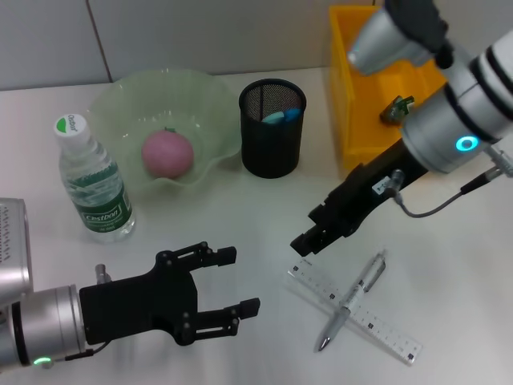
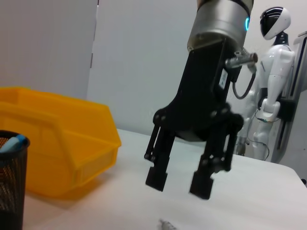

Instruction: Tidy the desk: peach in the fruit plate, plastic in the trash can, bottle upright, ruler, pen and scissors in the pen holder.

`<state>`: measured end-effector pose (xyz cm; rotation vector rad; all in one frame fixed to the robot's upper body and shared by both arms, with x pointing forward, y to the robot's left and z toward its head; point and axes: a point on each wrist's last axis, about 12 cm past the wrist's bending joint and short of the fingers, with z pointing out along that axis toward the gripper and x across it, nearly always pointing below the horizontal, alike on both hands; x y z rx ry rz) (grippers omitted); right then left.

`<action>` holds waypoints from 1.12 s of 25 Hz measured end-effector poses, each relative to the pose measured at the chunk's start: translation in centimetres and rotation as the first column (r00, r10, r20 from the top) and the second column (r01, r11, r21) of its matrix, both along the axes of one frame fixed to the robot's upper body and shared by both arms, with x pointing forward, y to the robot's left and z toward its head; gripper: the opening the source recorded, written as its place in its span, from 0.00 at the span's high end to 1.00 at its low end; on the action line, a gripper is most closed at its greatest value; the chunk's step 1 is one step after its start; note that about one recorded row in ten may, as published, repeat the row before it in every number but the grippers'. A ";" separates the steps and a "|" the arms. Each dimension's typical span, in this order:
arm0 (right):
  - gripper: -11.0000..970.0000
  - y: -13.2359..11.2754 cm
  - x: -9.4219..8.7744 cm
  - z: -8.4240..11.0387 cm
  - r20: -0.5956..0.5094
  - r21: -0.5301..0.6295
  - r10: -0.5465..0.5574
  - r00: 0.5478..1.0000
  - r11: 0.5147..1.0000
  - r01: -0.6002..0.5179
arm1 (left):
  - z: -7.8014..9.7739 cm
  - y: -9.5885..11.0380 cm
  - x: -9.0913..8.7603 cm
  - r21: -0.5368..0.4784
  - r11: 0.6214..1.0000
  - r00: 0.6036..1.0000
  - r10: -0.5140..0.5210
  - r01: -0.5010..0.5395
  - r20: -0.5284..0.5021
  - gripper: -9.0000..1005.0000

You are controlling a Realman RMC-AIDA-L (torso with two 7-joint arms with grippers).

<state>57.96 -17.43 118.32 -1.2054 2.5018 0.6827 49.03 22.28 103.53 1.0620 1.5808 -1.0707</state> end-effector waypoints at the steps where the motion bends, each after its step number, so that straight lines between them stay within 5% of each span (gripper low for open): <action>1: 0.34 0.0 0.0 0.0 0.000 0.000 0.000 1.000 1.000 0.000 | -0.1 0.0 0.1 0.007 1.000 1.000 0.005 -0.005 -0.001 0.20; 13: 0.34 3.8 -1.3 -2.7 0.002 -0.223 -0.066 0.998 0.973 0.065 | -0.3 0.4 0.3 0.028 0.999 0.999 0.033 -0.032 -0.023 0.20; 28: 0.34 6.3 -1.7 -3.7 0.040 -0.253 -0.055 0.998 0.965 0.064 | -0.6 0.5 -0.2 0.063 0.998 1.000 -0.014 0.016 -0.022 0.20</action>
